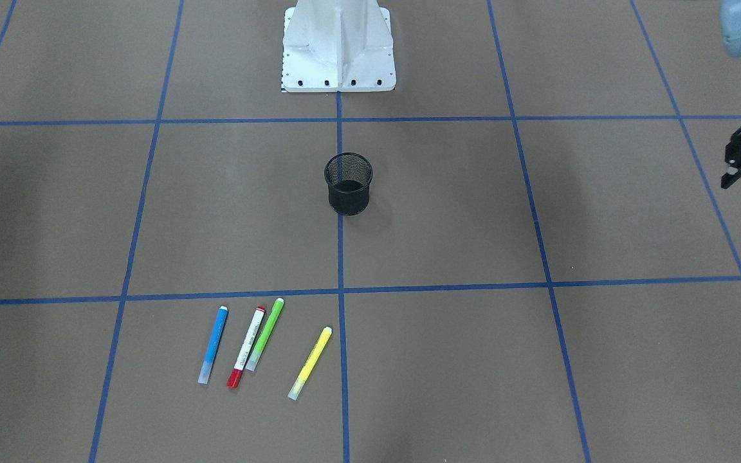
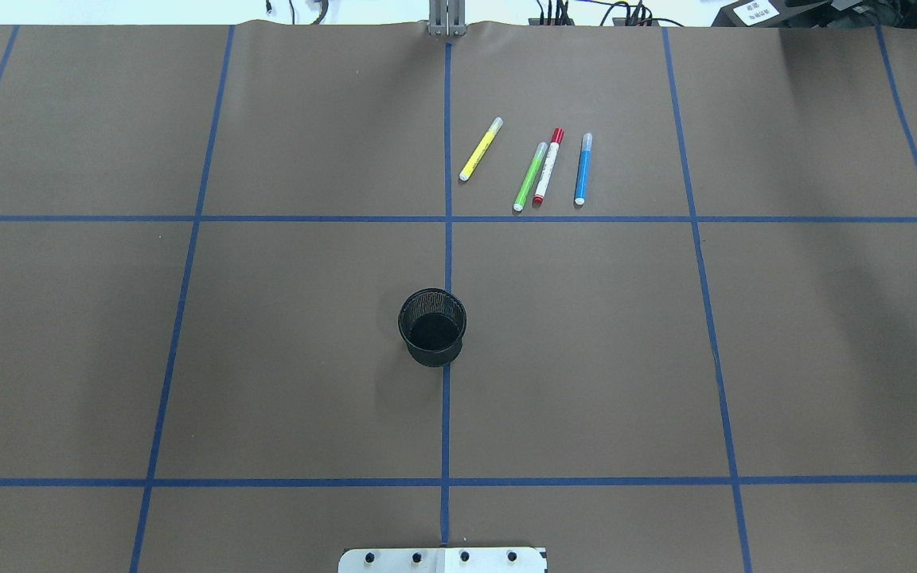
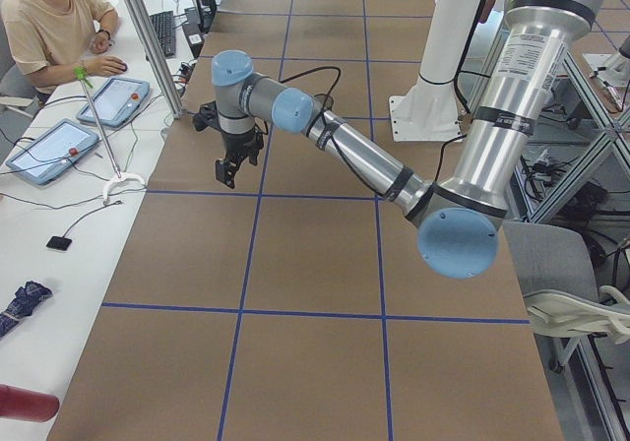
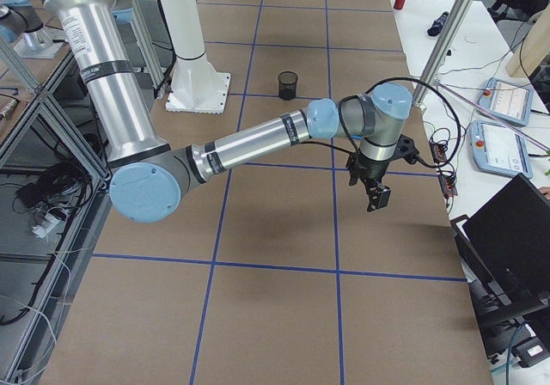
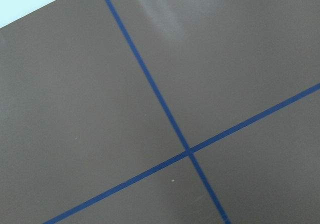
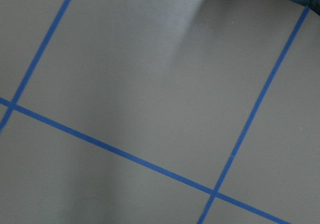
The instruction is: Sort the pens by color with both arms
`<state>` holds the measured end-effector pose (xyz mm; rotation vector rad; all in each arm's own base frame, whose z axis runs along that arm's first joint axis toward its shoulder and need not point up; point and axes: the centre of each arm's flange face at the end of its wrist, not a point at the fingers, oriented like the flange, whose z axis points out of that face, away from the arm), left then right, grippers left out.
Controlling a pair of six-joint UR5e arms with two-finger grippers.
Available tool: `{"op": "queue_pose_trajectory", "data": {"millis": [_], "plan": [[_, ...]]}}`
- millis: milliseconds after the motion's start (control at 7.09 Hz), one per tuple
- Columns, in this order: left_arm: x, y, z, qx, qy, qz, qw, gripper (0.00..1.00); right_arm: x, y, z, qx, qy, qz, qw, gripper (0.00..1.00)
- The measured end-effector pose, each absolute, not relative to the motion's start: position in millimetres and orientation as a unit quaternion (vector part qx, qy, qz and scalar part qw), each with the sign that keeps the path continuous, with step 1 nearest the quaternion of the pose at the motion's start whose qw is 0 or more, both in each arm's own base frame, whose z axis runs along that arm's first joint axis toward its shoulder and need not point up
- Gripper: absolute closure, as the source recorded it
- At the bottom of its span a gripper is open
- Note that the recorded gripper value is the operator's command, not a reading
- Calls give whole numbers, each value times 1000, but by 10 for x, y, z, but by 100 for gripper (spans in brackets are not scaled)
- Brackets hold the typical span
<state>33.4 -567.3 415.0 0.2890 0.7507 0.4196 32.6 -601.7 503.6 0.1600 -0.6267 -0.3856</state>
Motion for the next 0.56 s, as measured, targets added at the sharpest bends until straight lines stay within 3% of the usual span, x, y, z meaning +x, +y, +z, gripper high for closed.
{"op": "queue_pose_trajectory", "data": {"millis": [564], "plan": [[-688,-5018,5584,69,382,119,914,0,761,-5407,5960,51,-314,-107,942,1]]}}
